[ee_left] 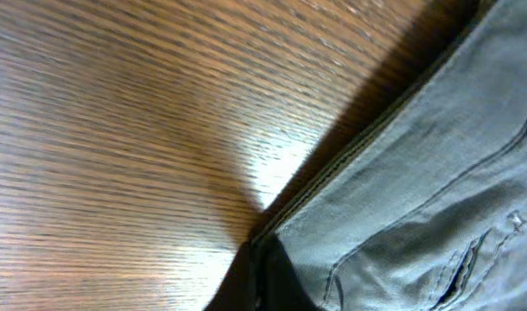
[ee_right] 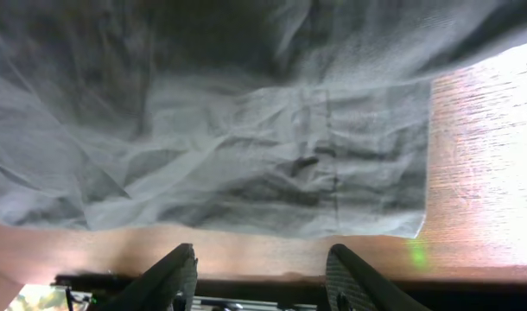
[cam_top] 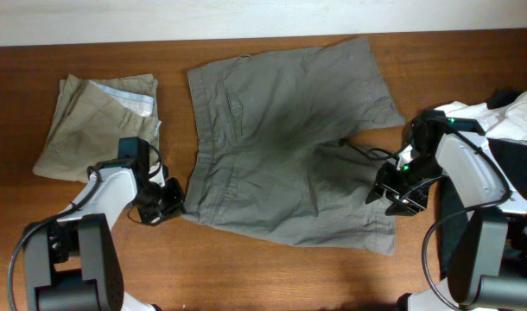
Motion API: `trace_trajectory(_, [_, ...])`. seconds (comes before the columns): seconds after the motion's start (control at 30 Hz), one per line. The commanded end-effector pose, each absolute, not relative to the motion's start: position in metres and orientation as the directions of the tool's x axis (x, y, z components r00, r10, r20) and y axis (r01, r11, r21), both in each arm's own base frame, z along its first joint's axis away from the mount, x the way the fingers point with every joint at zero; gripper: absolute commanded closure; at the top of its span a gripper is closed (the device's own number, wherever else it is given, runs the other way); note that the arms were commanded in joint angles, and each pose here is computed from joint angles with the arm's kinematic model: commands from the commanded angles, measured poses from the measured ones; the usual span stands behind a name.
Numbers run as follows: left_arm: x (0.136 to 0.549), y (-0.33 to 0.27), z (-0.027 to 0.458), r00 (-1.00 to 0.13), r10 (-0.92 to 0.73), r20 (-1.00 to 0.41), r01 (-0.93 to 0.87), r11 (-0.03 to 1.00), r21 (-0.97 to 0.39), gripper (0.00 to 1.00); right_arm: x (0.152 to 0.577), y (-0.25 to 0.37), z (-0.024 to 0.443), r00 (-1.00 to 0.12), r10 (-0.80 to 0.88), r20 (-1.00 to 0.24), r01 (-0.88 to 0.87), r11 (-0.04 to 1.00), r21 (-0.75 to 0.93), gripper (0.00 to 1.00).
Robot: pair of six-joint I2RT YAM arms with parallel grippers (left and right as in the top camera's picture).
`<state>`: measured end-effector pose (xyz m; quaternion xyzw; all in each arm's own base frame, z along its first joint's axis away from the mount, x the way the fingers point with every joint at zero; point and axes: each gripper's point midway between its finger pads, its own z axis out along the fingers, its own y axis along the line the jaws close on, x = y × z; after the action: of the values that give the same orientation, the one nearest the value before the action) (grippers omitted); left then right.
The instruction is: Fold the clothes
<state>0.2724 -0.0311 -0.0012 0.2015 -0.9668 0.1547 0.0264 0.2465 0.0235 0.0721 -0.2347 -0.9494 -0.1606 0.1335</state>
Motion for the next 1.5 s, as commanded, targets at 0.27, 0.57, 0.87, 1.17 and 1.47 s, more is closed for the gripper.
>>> trace_trajectory(0.27, [0.271,-0.002,-0.004,-0.875,-0.464,0.135,-0.482,0.813,-0.327,1.00,0.179,-0.019,0.035,-0.630,0.622,0.464,0.715,0.698,0.035,0.49])
trace_trajectory(0.57, [0.273,-0.002,-0.004,-0.878,-0.462,0.127,-0.476,0.815,-0.330,1.00,0.146,0.028,-0.005,-0.614,0.560,0.556,0.737,0.658,0.151,0.55])
trace_trajectory(0.87, [0.273,-0.001,-0.004,-0.902,-0.418,0.108,-0.429,0.838,-0.336,1.00,0.173,0.009,0.018,-0.682,0.564,0.467,0.692,0.704,0.161,0.96])
trace_trajectory(1.17, [0.298,-0.033,0.096,-0.956,-0.181,-0.233,-0.027,0.840,-0.542,1.00,0.223,-0.019,0.154,-0.792,0.609,0.039,0.595,0.755,0.275,0.96])
trace_trajectory(1.47, [0.226,0.004,0.251,-0.752,-0.156,-0.641,-0.039,0.980,-0.193,1.00,0.219,-0.042,0.341,-0.682,0.591,-0.431,0.509,0.807,0.301,0.96])
